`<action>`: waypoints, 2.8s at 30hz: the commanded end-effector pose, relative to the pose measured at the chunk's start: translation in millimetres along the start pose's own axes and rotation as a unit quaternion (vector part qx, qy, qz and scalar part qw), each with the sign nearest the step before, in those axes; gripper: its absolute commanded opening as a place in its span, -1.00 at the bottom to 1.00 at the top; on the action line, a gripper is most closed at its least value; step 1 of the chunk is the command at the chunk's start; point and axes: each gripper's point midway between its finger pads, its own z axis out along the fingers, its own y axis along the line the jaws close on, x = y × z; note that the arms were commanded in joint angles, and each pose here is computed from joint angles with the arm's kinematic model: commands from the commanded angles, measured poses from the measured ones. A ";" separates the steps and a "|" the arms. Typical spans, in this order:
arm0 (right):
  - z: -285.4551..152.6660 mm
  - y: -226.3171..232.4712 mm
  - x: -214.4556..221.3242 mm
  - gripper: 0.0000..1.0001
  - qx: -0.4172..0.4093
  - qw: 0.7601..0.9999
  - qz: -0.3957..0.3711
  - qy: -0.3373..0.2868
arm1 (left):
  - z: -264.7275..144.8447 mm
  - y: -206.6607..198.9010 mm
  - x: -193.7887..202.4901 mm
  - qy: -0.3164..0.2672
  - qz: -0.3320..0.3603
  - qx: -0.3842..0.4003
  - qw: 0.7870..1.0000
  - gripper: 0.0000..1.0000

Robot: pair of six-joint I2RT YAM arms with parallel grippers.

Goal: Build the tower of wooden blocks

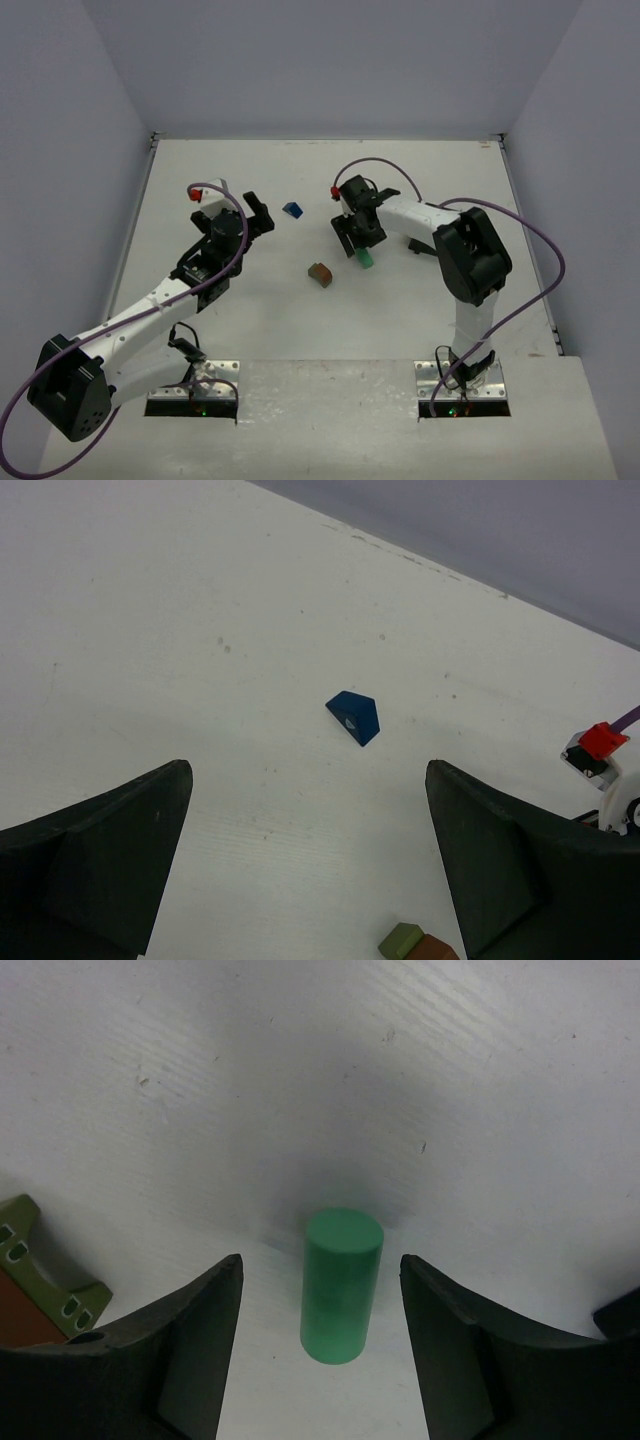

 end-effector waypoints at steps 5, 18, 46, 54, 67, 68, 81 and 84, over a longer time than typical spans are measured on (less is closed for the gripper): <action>-4.4 -10.9 7.8 0.27 0.029 0.999 0.010 0.016 | 0.4 -12.6 -23.6 -0.029 -0.021 0.015 0.999 1.00; -0.1 -3.5 25.4 -0.42 0.004 1.000 0.020 0.003 | 0.8 -16.6 -21.7 -0.023 -0.021 0.024 0.999 1.00; -150.1 91.6 -34.3 -0.92 -0.235 0.798 -0.268 -0.486 | -79.8 -188.2 58.2 0.191 0.015 0.467 0.863 0.98; -150.7 93.6 -30.5 -0.90 -0.244 0.797 -0.268 -0.482 | -74.9 -188.2 58.2 0.193 0.006 0.453 0.870 0.20; -147.4 94.7 -27.5 -0.87 -0.248 0.800 -0.268 -0.476 | -73.8 -190.2 60.3 0.196 0.005 0.453 0.870 -0.77; -146.7 95.3 -27.3 -0.84 -0.249 0.800 -0.268 -0.475 | -73.2 -190.0 61.6 0.197 0.007 0.452 0.870 -0.99; -124.3 42.8 -5.5 0.97 -0.142 0.882 -0.105 -0.437 | -51.6 -172.6 54.0 0.155 0.103 0.354 0.916 -1.00; -116.6 7.7 4.3 0.97 -0.066 0.898 -0.005 -0.435 | -46.5 -159.7 59.4 0.160 0.123 0.314 0.928 -1.00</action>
